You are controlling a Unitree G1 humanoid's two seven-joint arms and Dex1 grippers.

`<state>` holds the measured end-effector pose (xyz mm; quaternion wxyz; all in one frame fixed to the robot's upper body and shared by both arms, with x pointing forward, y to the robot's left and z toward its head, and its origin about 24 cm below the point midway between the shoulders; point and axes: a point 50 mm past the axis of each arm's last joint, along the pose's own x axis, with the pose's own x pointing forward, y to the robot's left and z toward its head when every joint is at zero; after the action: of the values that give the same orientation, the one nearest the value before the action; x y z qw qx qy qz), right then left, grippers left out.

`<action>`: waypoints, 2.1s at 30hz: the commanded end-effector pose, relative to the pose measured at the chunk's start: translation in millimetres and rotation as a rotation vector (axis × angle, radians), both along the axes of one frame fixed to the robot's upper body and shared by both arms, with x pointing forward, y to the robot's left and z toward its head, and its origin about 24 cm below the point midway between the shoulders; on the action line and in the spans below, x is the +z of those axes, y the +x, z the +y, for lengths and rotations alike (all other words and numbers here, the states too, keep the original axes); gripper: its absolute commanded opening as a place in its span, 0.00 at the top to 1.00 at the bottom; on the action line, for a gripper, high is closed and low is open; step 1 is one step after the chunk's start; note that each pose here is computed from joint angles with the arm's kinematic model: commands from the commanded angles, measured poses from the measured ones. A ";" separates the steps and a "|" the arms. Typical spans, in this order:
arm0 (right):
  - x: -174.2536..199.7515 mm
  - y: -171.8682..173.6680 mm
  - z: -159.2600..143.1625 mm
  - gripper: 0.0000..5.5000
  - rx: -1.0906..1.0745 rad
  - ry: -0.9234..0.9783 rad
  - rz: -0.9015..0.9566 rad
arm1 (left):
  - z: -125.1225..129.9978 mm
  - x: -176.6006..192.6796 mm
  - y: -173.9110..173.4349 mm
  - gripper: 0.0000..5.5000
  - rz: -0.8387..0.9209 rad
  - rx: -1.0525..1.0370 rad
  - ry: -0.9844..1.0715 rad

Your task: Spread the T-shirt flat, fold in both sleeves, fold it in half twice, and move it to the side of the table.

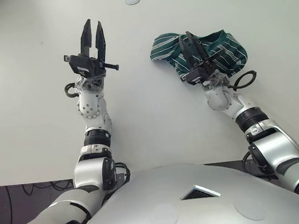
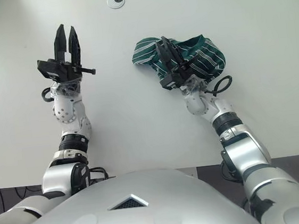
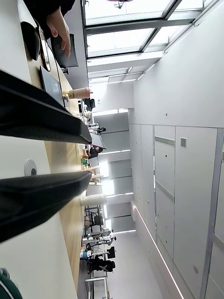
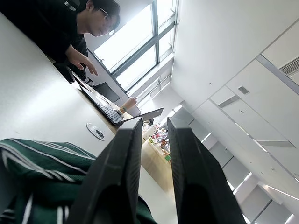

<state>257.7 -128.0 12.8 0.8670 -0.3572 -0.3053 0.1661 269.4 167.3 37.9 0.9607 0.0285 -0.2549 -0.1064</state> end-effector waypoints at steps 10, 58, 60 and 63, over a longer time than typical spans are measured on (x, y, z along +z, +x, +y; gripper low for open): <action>4.9 0.0 -16.2 0.82 -0.014 0.154 0.077 | 1.4 -5.8 2.8 0.75 0.052 -0.019 -0.080; 97.2 -16.4 -95.2 0.59 -0.082 0.586 0.156 | -75.4 -19.8 0.4 0.54 0.507 -0.707 0.499; 98.0 -14.5 -94.6 0.59 -0.080 0.585 0.157 | -74.7 -24.4 -2.9 0.54 0.540 -0.700 0.515; 98.1 -13.2 -93.9 0.59 -0.080 0.585 0.161 | -74.7 -26.4 -2.3 0.54 0.558 -0.679 0.537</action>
<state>242.0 -224.8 109.2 0.9602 -0.0967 -0.2540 0.0644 265.5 91.7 10.8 0.8622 0.1450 0.0481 -0.4830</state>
